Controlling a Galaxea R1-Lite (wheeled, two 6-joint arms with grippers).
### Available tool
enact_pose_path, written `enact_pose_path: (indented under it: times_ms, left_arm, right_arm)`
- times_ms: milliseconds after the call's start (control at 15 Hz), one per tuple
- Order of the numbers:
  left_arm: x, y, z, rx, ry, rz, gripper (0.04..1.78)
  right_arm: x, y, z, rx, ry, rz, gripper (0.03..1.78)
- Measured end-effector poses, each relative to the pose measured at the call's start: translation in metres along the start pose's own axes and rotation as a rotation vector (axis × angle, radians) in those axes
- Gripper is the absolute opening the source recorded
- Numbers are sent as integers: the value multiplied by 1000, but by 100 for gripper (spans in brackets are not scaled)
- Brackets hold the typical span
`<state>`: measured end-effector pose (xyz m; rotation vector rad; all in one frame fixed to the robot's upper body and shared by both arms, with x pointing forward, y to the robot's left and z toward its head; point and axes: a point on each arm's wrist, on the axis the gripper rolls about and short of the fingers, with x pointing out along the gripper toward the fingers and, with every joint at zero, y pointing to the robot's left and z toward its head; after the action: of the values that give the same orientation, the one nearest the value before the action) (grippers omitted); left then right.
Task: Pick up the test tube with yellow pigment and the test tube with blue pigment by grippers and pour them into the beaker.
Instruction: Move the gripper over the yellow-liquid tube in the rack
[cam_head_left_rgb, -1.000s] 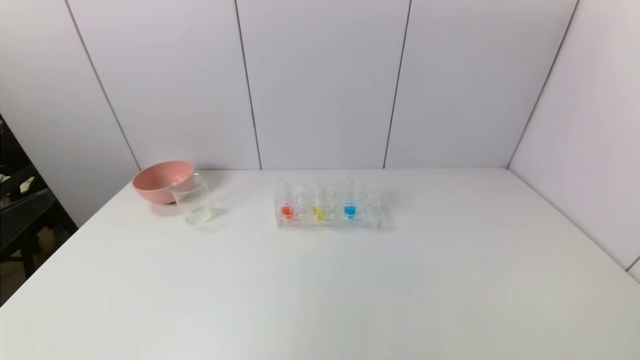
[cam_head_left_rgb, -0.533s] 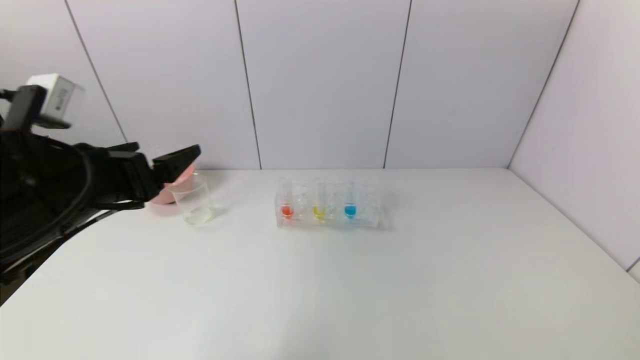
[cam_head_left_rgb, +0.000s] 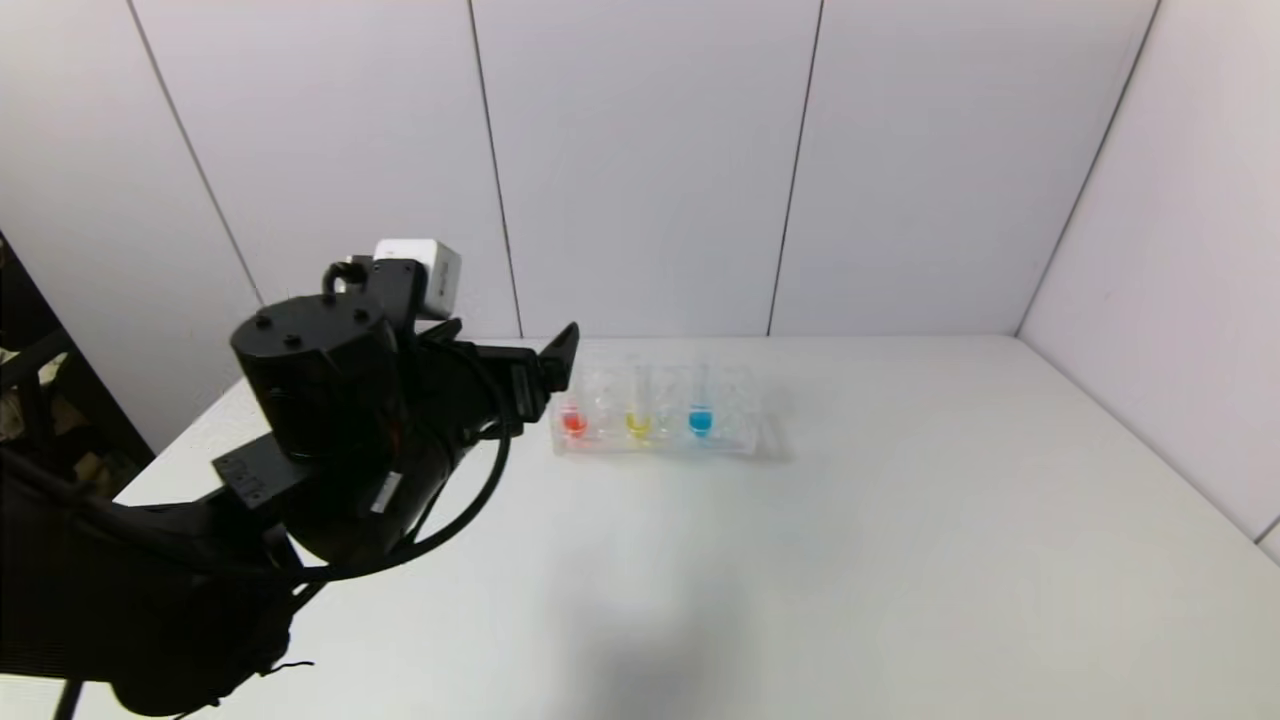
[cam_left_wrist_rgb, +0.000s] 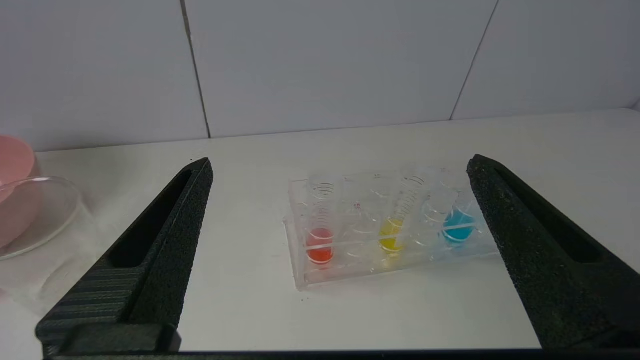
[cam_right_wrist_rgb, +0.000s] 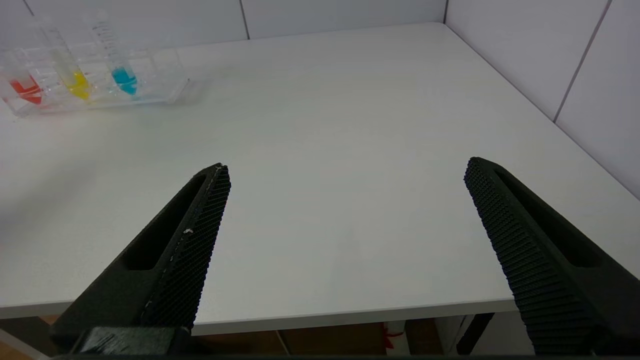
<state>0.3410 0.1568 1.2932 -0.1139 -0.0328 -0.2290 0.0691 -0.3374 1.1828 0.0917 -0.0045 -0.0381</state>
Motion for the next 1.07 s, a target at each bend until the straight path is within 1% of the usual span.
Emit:
enact_pose_path:
  times_ms: [200, 533, 667, 1067]
  left_arm:
    - [11, -22, -22, 11, 35, -3, 177]
    - [26, -56, -51, 4, 24, 20, 177]
    - [35, -65, -59, 1, 21, 54, 177]
    - [55, -81, -81, 1, 32, 57, 177]
  right_arm:
    - [0, 0, 0, 0, 0, 0, 171]
    - [0, 0, 0, 0, 0, 0, 171]
    - [0, 0, 0, 0, 0, 0, 171]
    - [0, 0, 0, 0, 0, 0, 171]
